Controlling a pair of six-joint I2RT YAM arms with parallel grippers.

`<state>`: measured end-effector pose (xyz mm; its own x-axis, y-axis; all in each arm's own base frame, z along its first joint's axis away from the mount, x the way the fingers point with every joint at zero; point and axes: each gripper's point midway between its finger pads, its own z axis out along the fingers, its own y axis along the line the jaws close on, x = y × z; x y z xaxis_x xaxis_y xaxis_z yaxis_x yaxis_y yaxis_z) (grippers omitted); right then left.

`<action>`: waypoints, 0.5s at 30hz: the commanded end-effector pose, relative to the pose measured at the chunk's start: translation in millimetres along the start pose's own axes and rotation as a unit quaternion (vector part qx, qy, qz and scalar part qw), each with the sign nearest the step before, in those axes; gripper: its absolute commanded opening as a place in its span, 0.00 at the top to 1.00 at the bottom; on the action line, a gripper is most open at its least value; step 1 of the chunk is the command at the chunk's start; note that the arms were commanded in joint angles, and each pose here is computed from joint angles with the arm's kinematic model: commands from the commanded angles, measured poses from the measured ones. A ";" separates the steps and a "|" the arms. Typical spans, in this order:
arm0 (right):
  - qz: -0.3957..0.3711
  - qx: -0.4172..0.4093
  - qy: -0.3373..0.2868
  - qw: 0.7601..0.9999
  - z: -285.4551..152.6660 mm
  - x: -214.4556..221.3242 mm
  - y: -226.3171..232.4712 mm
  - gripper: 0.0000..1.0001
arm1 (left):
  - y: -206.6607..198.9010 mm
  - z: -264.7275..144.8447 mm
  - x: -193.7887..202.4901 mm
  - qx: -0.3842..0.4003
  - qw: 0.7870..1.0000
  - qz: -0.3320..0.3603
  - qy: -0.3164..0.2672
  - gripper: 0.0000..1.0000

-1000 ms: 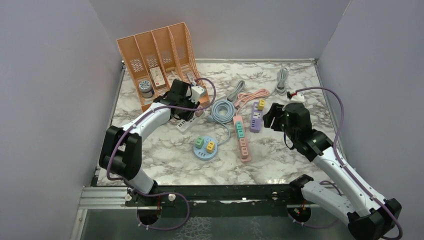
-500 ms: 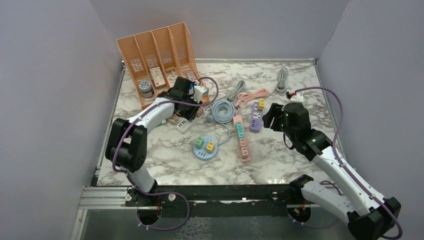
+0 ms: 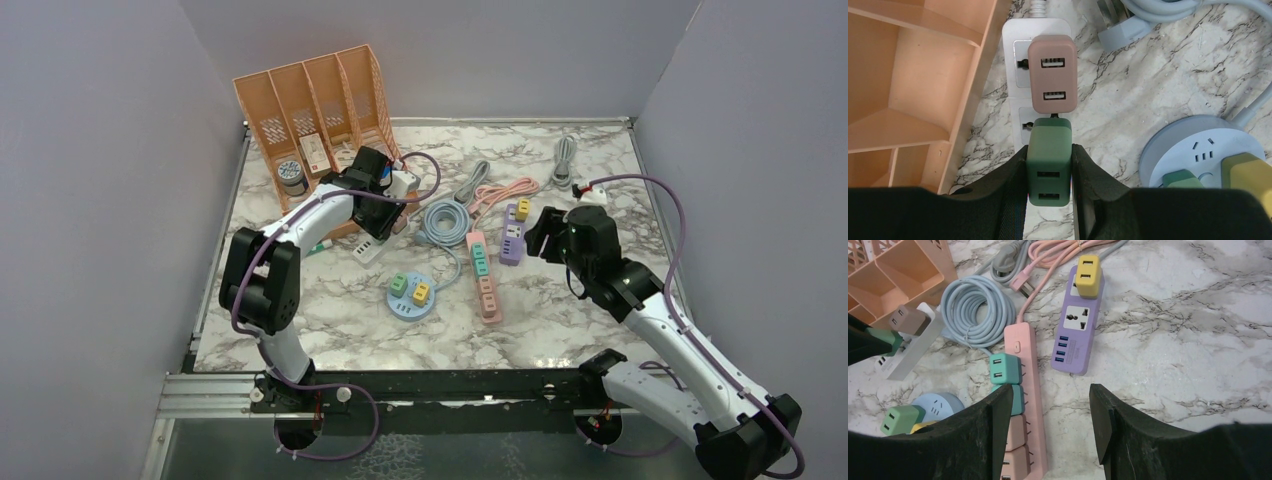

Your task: Insert the plug

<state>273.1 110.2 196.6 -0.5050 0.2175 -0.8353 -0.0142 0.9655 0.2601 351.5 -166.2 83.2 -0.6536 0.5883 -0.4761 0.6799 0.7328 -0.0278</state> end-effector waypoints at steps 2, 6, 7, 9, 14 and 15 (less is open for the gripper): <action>0.008 0.004 -0.005 1.000 2.6 1.3 -2.1 0.43 | -1.8 -2.2 13.3 0.011 0.999 0.001 0.037 1.00; 0.008 0.003 -0.005 1.000 2.3 2.0 -2.0 0.43 | -6.5 -1.5 14.2 0.022 0.999 -0.011 0.044 1.00; 0.008 0.002 -0.003 1.000 3.0 3.4 -2.0 0.43 | -7.7 -0.4 14.6 0.025 0.999 -0.013 0.045 1.00; 0.009 -0.001 -0.003 1.000 3.6 3.6 -0.7 0.43 | -4.4 2.4 17.7 0.016 0.998 -0.017 0.052 1.00; 0.010 -0.005 0.000 1.000 4.6 4.4 1.3 0.43 | -2.4 12.0 18.4 0.010 0.998 -0.017 0.052 1.00; 0.009 -0.005 -0.001 1.000 4.5 4.3 1.3 0.43 | -2.6 12.7 15.4 0.009 0.999 -0.019 0.045 1.00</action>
<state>271.4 109.8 188.9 -0.5171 0.2150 -0.8285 -0.0099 0.9664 0.2570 347.2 -165.1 80.9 -0.6795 0.5922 -0.4331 0.6743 0.7368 -0.0503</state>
